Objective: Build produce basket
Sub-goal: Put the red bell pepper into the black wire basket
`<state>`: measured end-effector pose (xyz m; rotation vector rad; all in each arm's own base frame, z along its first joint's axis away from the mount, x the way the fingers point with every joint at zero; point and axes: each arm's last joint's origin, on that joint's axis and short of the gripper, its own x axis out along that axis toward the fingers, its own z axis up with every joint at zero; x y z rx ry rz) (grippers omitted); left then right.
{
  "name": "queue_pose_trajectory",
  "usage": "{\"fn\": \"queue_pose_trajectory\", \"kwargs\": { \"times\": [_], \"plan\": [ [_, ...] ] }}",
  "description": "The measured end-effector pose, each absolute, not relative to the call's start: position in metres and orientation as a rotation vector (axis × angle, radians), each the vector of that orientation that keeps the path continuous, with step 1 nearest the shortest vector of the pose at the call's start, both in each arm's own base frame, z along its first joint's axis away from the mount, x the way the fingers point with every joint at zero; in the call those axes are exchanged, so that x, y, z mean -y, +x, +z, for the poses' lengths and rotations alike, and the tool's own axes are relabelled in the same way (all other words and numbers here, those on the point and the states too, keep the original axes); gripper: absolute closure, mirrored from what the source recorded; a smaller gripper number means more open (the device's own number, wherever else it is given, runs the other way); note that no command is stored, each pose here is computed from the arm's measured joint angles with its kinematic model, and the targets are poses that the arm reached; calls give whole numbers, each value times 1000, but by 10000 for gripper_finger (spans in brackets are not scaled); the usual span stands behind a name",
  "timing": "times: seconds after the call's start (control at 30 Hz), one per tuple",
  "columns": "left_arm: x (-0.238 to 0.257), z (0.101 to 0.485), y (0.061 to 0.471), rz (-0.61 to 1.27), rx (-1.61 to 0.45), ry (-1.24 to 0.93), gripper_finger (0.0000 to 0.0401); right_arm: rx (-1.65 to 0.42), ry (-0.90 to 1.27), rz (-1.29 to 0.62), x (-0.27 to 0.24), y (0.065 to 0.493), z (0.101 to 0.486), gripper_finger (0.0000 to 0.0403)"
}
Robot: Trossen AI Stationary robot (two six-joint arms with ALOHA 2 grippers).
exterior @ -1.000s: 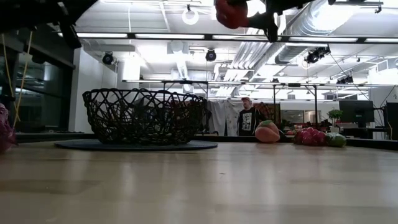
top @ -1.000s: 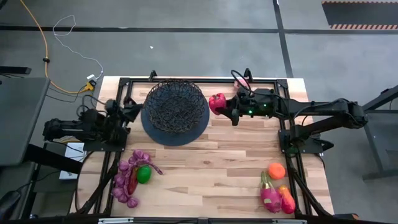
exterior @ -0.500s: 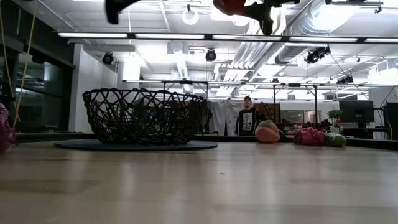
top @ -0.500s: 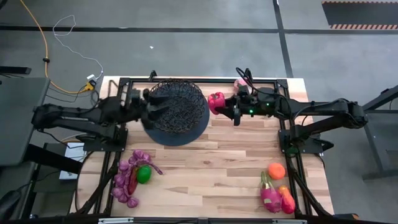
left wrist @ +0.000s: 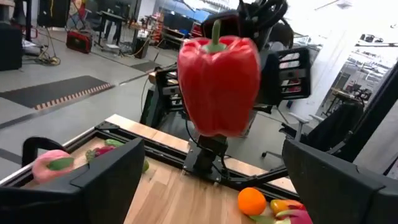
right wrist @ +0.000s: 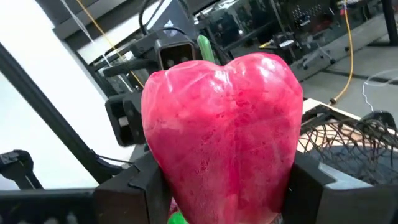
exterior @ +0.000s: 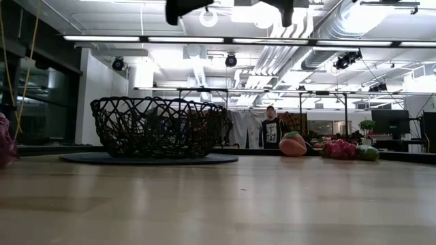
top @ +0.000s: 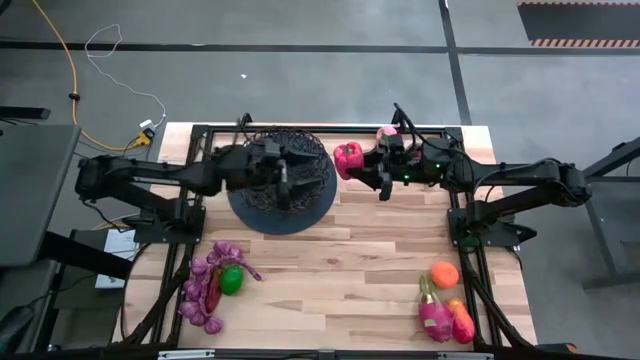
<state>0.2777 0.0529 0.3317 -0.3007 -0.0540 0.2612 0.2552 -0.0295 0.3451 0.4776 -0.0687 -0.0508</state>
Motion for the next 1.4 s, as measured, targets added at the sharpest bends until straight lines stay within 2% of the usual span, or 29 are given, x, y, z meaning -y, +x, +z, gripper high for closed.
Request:
{"fn": "queue_pose_trajectory", "kwargs": {
  "times": [0.37, 0.77, 0.9, 1.1, 1.4],
  "plan": [
    [-58, 340, 317, 213, 149, -286, 36, 45, 421, 24, 21, 261, 342, 198],
    [-58, 340, 322, 191, 143, -267, 42, 46, 415, 51, 16, 274, 334, 198],
    [-57, 340, 322, 190, 144, -267, 82, 48, 413, 47, 16, 274, 334, 191],
    [-57, 340, 322, 190, 144, -265, 186, 49, 428, 47, 16, 273, 335, 147],
    [-63, 349, 305, 228, 97, -205, 189, 58, 416, 17, 24, 261, 343, 102]
  ]
}}
